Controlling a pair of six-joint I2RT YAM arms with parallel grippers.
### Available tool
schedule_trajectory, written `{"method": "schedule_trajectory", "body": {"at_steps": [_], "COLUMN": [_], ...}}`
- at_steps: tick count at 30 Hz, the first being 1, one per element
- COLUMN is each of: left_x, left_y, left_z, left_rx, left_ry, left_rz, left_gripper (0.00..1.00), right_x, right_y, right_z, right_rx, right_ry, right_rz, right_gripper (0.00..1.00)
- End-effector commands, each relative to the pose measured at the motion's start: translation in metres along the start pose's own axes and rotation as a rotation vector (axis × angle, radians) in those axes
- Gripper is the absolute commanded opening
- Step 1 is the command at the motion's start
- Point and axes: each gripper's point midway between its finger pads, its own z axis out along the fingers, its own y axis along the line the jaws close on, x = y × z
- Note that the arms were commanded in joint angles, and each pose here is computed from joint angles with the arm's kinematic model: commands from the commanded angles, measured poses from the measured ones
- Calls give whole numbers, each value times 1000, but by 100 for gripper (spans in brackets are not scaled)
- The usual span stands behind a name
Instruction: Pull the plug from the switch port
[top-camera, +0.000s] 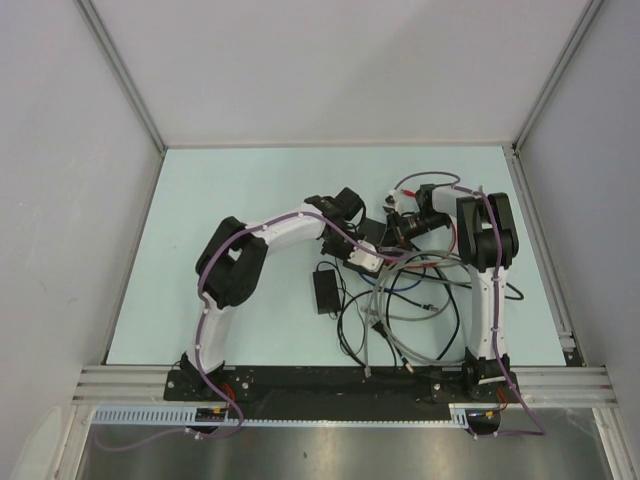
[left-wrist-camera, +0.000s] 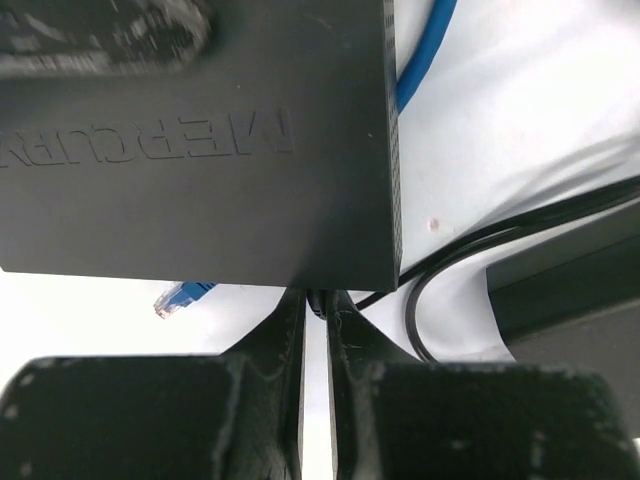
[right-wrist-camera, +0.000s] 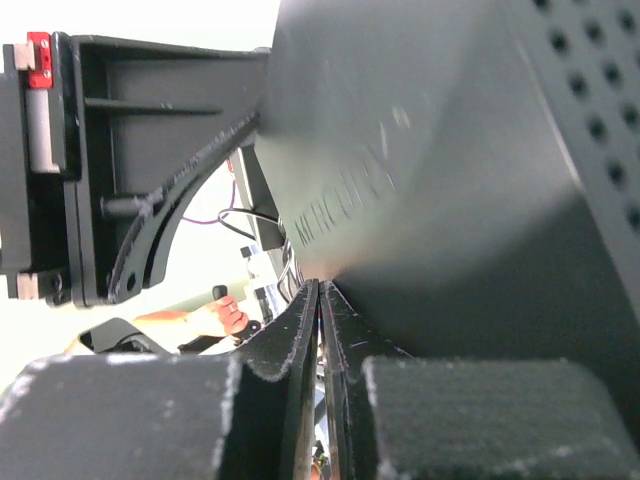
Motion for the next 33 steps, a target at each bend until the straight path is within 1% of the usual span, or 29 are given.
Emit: {"method": "schedule_trajectory", "body": {"at_steps": [1, 5, 9, 10, 11, 12, 13, 14, 15, 16, 17, 19, 20, 21, 23, 24, 25, 27, 28, 29, 30, 31, 32, 33], "left_x": [86, 80, 70, 65, 45, 42, 32, 12, 3, -3, -10, -9, -6, 1, 15, 24, 30, 53, 62, 74, 83, 99, 111, 121], "left_y": [-67, -73, -84, -94, -81, -86, -100, -86, -87, -94, -93, -91, -94, -87, -92, -85, -89, -80, -84, -78, -75, -81, -81, -84], "left_z": [-18, -21, -16, -17, -21, -14, -24, -31, -33, -35, -35, -33, -31, -27, -37, -39, -50, -69, -75, -99, -109, -119, -137, -145], "left_rx": [199, 219, 246, 301, 293, 356, 451, 446, 472, 517, 522, 506, 503, 457, 414, 357, 321, 225, 202, 120, 71, 40, -14, -35], "left_ry": [282, 262, 220, 204, 117, 95, 69, -15, -53, -71, -90, -82, -61, -37, -3, 17, 28, 46, 64, 77, 95, 160, 184, 211], "left_rz": [-99, -134, -150, -171, -235, -282, -328, -360, -379, -397, -403, -407, -423, -420, -447, -448, -479, -527, -562, -578, -582, -586, -603, -613], "left_gripper": [0, 0, 0, 0, 0, 0, 0, 0, 0, 0, 0, 0, 0, 0, 0, 0, 0, 0, 0, 0, 0, 0, 0, 0], "right_x": [8, 9, 8, 8, 8, 8, 8, 8, 8, 8, 7, 9, 9, 9, 9, 9, 9, 9, 9, 9, 9, 9, 9, 9], "right_y": [-86, -90, -91, -92, -92, -92, -92, -93, -92, -92, -92, -92, -91, -91, -91, -91, -91, -90, -90, -90, -89, -90, -89, -89], "right_z": [5, 7, 8, 8, 8, 8, 9, 9, 9, 9, 9, 9, 9, 9, 8, 8, 8, 7, 8, 8, 7, 7, 7, 7], "right_rx": [307, 375, 405, 406, 406, 406, 406, 406, 404, 402, 401, 397, 397, 397, 394, 394, 393, 385, 380, 376, 370, 368, 366, 359], "right_ry": [75, 90, 92, 91, 91, 92, 93, 94, 94, 98, 97, 102, 101, 101, 97, 95, 95, 92, 92, 91, 88, 88, 91, 91], "right_rz": [-87, -85, -92, -93, -93, -92, -89, -91, -88, -87, -92, -86, -85, -85, -89, -88, -90, -89, -90, -89, -88, -88, -88, -89], "right_gripper": [9, 6, 4, 4, 4, 4, 4, 4, 4, 4, 4, 4, 4, 4, 4, 4, 4, 4, 4, 4, 4, 4, 4, 4]}}
